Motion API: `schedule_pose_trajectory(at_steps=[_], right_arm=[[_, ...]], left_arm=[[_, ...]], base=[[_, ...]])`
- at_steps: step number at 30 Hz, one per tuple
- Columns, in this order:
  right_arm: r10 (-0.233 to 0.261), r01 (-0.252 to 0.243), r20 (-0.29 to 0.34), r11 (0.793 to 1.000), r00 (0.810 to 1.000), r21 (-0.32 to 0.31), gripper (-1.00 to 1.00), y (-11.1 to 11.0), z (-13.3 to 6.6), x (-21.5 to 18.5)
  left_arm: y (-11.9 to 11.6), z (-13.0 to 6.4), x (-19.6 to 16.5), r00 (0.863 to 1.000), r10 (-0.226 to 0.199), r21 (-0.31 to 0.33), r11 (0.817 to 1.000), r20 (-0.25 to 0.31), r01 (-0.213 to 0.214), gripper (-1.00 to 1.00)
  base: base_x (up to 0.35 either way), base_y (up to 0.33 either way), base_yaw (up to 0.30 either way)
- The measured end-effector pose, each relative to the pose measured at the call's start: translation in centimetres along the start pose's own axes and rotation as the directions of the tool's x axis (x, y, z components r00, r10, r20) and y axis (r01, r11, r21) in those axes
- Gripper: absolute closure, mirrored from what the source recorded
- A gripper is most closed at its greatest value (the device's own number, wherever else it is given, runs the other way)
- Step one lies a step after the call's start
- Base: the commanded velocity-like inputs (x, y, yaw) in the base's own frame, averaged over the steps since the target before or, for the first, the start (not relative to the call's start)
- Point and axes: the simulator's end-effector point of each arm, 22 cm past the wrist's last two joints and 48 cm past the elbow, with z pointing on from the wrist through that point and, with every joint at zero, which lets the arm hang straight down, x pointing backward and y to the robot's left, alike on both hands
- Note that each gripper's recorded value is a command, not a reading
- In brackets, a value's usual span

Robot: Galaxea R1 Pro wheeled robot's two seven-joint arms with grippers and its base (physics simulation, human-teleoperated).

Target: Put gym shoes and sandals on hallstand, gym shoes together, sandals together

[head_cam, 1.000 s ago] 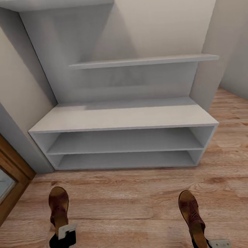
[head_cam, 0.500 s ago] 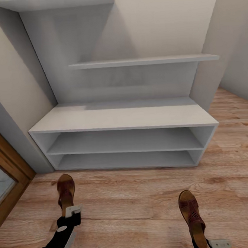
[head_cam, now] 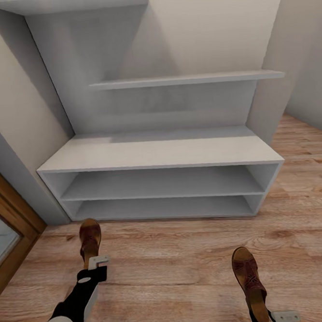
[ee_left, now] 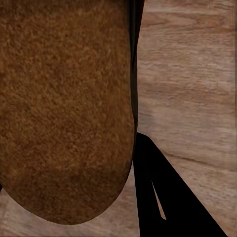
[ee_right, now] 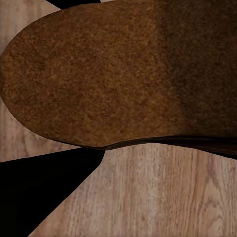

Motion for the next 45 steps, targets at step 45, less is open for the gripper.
schedule_pose_trajectory(at_steps=[45], right_arm=[[0.001,-0.001,0.010,1.000,1.000,0.002,1.00,-0.1,0.0,-0.4]], left_arm=[[-4.8,-0.5,-9.4,0.994,0.107,0.058,0.992,0.011,-0.108,1.00]], base=[[0.032,-0.020,-0.083]])
